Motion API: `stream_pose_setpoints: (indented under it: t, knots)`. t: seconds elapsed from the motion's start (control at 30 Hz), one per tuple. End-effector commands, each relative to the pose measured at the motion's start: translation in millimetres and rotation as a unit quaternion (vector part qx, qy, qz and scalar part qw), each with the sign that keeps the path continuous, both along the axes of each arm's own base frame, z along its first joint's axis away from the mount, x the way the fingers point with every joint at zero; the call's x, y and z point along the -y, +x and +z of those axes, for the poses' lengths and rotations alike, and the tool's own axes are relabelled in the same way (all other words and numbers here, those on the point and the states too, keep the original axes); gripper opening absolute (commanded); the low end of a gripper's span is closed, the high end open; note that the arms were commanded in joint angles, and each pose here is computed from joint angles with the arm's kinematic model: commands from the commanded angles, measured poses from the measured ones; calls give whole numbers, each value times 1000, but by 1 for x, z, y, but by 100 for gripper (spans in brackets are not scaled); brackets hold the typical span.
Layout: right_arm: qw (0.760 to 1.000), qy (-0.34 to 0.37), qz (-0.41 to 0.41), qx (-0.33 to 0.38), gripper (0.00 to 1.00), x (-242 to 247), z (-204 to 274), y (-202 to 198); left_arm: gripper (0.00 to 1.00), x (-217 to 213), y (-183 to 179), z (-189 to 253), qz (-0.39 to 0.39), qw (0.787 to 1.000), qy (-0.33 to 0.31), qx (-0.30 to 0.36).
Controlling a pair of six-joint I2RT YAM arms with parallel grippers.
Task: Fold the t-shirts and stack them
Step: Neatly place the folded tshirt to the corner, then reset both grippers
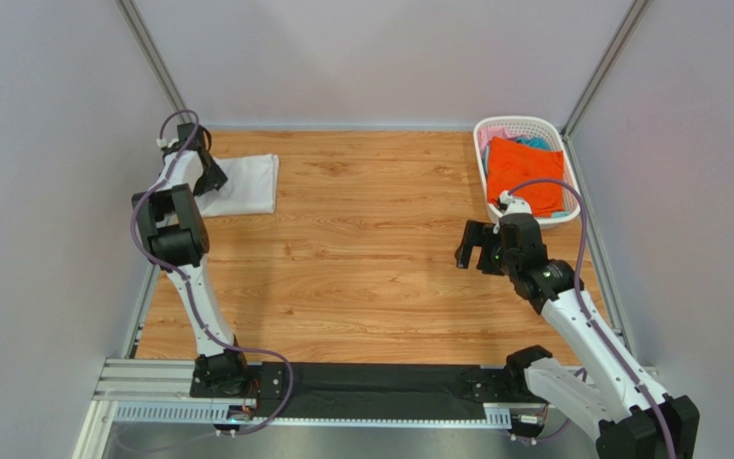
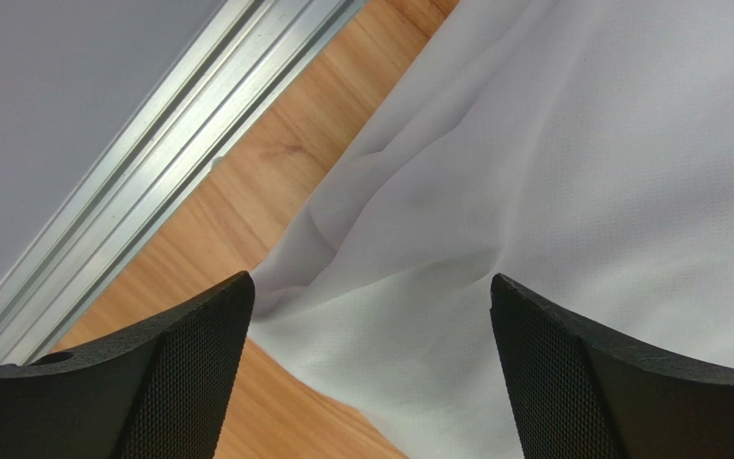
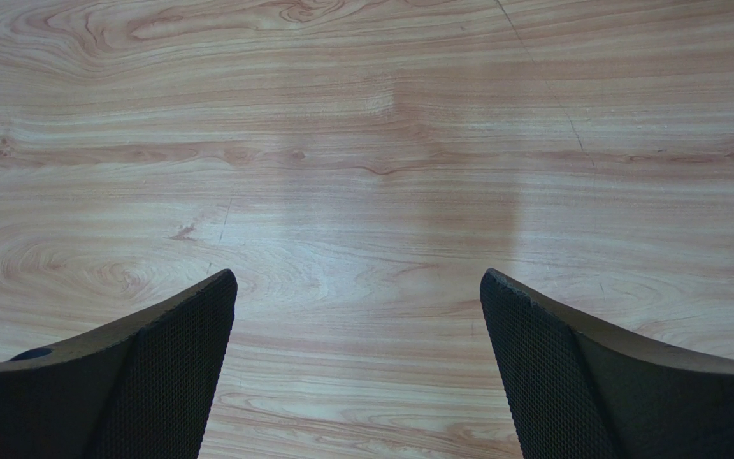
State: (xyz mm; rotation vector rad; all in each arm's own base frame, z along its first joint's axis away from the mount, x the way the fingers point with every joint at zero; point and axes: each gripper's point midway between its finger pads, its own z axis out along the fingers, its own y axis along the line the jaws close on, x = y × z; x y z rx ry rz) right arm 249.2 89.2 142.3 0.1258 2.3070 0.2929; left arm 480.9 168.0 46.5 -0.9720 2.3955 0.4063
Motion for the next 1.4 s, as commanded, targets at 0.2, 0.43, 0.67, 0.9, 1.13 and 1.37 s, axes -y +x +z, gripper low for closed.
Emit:
stream_pose_setpoints:
  t: [0.2, 0.43, 0.67, 0.9, 1.13, 1.37]
  knots:
    - [999, 23, 25, 25, 100, -11, 12, 4, 100, 5, 11, 49, 20, 995, -6, 96]
    - [998, 36, 40, 21, 100, -18, 11, 1, 100, 30, 9, 62, -15, 987, -20, 158]
    - [997, 45, 52, 25, 100, -23, 13, 1, 100, 66, -8, 111, -48, 977, -3, 207]
    - [997, 53, 45, 45, 100, -21, 22, -1, 100, 134, -64, 130, -72, 964, -84, 240]
    - [996, 66, 32, 56, 100, -18, 27, -8, 100, 240, -168, 116, -189, 949, -132, 217]
    - [996, 63, -14, 54, 100, -4, 16, -13, 100, 287, -262, 77, -259, 940, -159, 157]
